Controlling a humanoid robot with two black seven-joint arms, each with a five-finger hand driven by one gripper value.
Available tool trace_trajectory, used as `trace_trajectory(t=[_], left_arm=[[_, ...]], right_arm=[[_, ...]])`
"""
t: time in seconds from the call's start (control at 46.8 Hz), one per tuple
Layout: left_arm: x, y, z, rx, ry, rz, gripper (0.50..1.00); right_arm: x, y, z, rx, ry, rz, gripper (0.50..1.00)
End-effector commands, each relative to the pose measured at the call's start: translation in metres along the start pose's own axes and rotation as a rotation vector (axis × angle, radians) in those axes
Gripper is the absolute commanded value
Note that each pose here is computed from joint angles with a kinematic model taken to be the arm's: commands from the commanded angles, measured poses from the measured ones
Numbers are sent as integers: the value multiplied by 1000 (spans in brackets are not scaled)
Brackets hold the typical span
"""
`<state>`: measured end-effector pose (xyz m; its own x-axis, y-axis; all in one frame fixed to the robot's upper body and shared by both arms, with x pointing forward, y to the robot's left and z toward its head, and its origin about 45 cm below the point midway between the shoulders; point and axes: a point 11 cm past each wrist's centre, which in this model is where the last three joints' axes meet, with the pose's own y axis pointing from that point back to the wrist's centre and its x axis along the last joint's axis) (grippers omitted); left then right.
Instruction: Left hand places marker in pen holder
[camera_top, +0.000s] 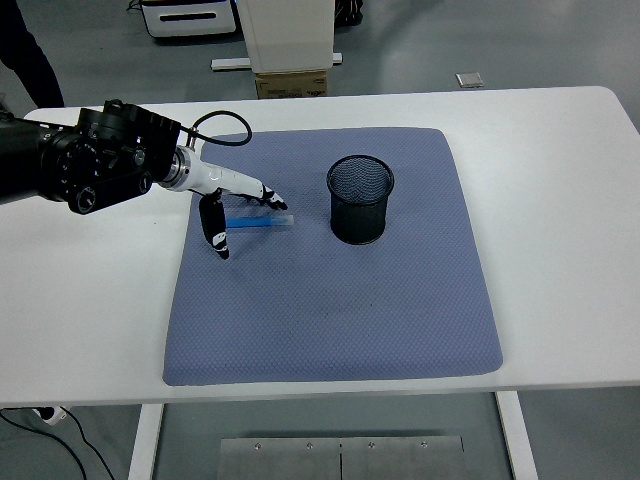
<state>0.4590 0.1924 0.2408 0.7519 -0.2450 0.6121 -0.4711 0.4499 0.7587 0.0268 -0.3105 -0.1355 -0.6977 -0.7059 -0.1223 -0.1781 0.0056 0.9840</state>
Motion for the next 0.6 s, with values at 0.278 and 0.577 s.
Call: trace_trajectory(t=[0.278,0.577], left_arm=[[2,1,-3,22,-1,4,968],[4,0,0,18,-17,3,968]], right_arm=[[0,0,0,0,0,2,1000],[0,0,0,0,0,0,1000]])
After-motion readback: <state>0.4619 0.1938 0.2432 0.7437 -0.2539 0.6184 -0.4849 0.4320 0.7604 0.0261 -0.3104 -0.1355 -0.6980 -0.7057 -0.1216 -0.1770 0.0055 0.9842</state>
